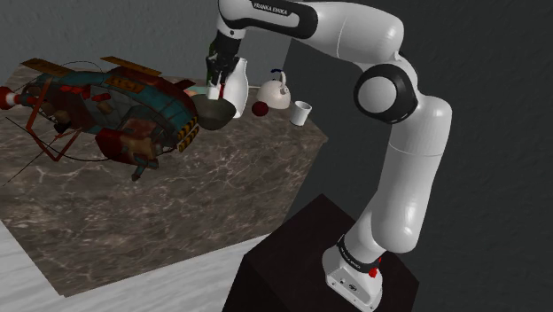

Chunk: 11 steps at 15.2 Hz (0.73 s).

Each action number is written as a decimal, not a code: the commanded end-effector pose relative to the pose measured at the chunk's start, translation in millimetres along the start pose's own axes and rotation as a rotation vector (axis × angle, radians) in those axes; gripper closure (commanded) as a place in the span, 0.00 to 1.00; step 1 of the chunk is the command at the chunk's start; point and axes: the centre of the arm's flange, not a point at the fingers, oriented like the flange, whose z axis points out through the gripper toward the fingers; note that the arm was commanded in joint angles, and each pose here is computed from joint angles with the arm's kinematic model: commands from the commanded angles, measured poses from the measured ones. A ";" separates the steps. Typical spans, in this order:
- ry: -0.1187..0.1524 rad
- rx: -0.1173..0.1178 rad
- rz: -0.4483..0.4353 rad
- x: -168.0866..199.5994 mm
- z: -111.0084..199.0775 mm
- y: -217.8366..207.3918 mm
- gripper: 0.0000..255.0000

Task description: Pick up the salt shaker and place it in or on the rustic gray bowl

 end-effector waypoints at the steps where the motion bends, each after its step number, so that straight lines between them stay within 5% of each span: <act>1: 0.001 0.000 0.000 -0.7 10.4 0.1 1.00; 11: 0.001 0.000 0.000 -3.0 26.2 -0.1 1.00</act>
